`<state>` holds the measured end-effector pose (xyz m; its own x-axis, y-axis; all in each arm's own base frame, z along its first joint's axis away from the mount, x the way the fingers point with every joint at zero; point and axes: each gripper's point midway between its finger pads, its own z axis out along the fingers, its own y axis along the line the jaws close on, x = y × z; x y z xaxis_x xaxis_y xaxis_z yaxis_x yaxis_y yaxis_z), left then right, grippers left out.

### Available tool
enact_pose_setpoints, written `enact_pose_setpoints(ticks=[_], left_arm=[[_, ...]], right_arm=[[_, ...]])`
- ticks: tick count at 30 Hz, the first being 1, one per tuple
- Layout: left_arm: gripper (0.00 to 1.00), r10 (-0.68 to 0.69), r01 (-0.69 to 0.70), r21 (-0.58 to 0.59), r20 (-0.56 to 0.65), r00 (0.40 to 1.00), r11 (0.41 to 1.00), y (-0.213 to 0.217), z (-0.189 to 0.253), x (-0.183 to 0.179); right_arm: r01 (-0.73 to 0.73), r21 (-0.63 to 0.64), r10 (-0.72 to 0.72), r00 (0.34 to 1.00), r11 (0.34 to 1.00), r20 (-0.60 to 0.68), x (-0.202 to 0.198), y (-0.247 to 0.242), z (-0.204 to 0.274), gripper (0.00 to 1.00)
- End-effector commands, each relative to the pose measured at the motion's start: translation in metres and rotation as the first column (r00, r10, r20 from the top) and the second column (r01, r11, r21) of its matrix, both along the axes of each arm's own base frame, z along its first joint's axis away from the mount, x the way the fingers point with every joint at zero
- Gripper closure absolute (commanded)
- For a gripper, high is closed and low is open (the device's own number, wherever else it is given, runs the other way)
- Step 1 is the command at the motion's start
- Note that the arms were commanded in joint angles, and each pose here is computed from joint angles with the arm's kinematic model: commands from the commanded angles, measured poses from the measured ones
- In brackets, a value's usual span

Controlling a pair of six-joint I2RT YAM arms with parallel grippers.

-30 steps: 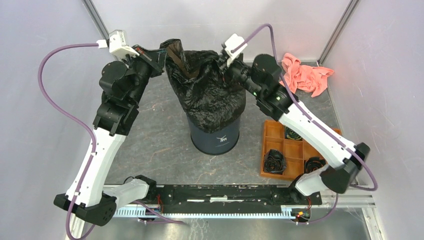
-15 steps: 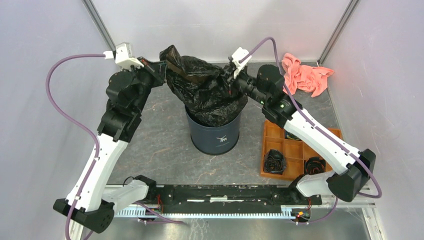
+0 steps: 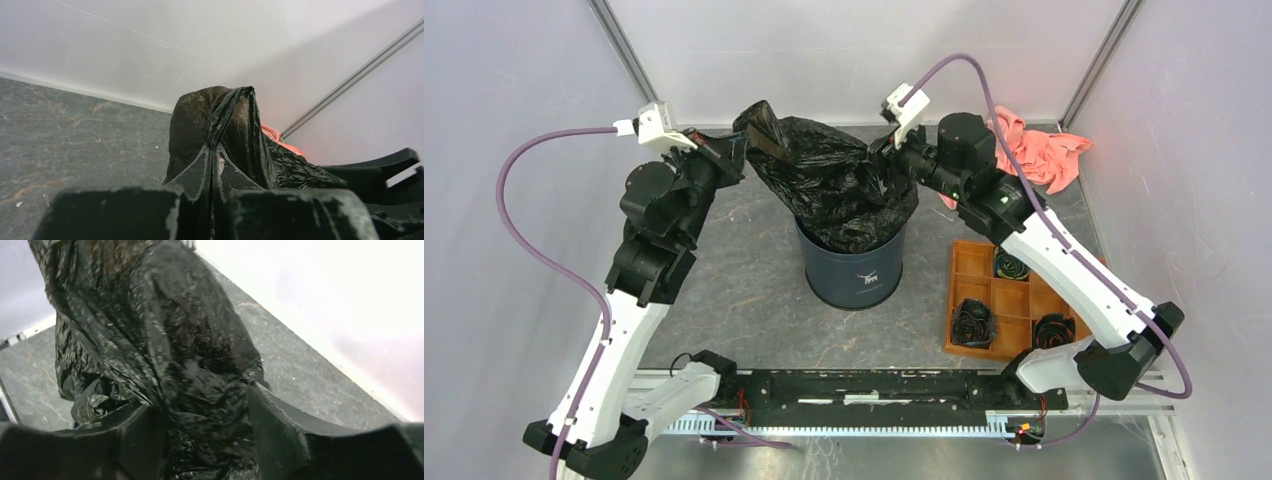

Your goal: Put the trash bags into the trash bin

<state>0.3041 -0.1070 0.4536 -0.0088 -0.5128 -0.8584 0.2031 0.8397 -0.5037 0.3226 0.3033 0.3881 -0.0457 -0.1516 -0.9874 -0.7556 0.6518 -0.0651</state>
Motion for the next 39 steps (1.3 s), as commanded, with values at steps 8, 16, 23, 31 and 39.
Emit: enact_pose_setpoints(ticks=[8,16,23,31,39], left_arm=[[0.98,0.097,-0.101,-0.101,-0.045,0.994,0.990,0.020,-0.008,-0.007],[0.98,0.075,-0.081,-0.106,-0.052,0.996,0.991,0.016,-0.011,-0.008],[0.98,0.068,-0.073,-0.094,-0.062,0.996,0.993,0.017,-0.011,-0.014],[0.98,0.072,-0.077,-0.069,-0.079,0.994,0.995,0.017,-0.017,-0.013],[0.98,-0.138,0.113,-0.180,-0.134,0.981,0.977,-0.024,-0.030,-0.015]], right_arm=[[0.249,-0.086,-0.244,0.968,0.965,0.062,-0.035,-0.093,0.044,0.04],[0.019,-0.076,-0.025,0.997,0.997,-0.075,-0.051,-0.048,-0.015,0.15],[0.037,-0.224,-0.062,0.992,0.974,-0.106,-0.025,-0.007,-0.070,0.30],[0.171,-0.327,-0.253,0.941,0.929,-0.226,0.002,0.015,-0.151,0.46],[0.201,-0.286,-0.247,0.960,0.937,-0.135,-0.011,-0.014,-0.097,0.41]])
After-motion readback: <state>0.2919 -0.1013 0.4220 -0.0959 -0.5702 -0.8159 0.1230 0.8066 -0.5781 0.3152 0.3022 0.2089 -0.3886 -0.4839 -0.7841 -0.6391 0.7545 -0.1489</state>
